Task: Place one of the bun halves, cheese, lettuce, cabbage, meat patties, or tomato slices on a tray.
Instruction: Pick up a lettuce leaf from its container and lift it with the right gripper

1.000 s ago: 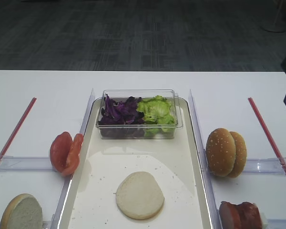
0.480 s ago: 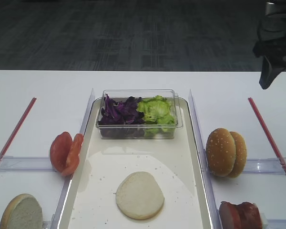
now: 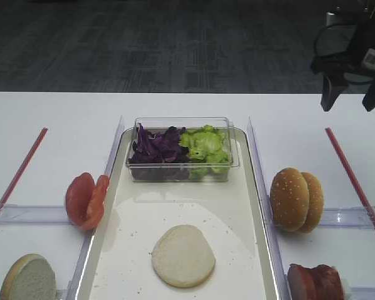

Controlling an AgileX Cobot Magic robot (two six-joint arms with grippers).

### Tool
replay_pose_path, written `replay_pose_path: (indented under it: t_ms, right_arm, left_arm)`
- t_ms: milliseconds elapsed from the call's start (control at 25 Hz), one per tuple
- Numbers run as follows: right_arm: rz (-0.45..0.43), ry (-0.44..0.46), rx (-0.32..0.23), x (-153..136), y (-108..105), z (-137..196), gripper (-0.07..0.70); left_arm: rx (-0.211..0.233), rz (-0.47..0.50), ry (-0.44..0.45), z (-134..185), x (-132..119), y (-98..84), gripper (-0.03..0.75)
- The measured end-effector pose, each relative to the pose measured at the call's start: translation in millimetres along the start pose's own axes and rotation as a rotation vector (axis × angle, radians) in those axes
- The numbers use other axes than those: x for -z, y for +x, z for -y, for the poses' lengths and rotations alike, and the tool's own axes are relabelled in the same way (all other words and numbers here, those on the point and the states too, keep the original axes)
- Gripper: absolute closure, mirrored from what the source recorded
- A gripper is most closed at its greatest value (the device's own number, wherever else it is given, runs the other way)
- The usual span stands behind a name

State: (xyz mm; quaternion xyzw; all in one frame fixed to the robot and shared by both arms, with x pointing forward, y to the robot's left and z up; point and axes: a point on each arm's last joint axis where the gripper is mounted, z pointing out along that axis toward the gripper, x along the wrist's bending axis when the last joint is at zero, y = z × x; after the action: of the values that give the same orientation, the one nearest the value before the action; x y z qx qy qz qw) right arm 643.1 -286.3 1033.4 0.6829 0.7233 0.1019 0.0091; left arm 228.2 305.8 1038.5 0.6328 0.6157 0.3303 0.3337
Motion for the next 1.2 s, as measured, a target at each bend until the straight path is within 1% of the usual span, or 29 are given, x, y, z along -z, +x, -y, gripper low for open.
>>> replay_pose_path:
  t_ms: [160,440,600,760,1080,1200]
  right_arm:
    - [0.000,0.002,-0.001,-8,-1,-7,0.079]
    - [0.017,0.001,0.006,-7,-3,-7,0.079]
    - [-0.006,0.000,0.007,-8,3,-8,0.079]
    - [-0.011,0.007,0.064,-10,26,-7,0.079]
    - [-0.041,-0.030,0.212,-6,92,-11,0.109]
    - [-0.059,-0.029,0.253,-14,117,-14,0.112]
  left_arm:
    - [0.000,0.000,0.000,0,0,0.0,0.170]
    - [0.000,0.000,0.000,0,0,0.0,0.170]
    - [0.000,0.000,0.000,0,0,0.0,0.170]
    - [0.000,0.000,0.000,0,0,0.0,0.170]
    - [0.000,0.000,0.000,0,0,0.0,0.170]
    - [0.000,0.000,0.000,0,0,0.0,0.170]
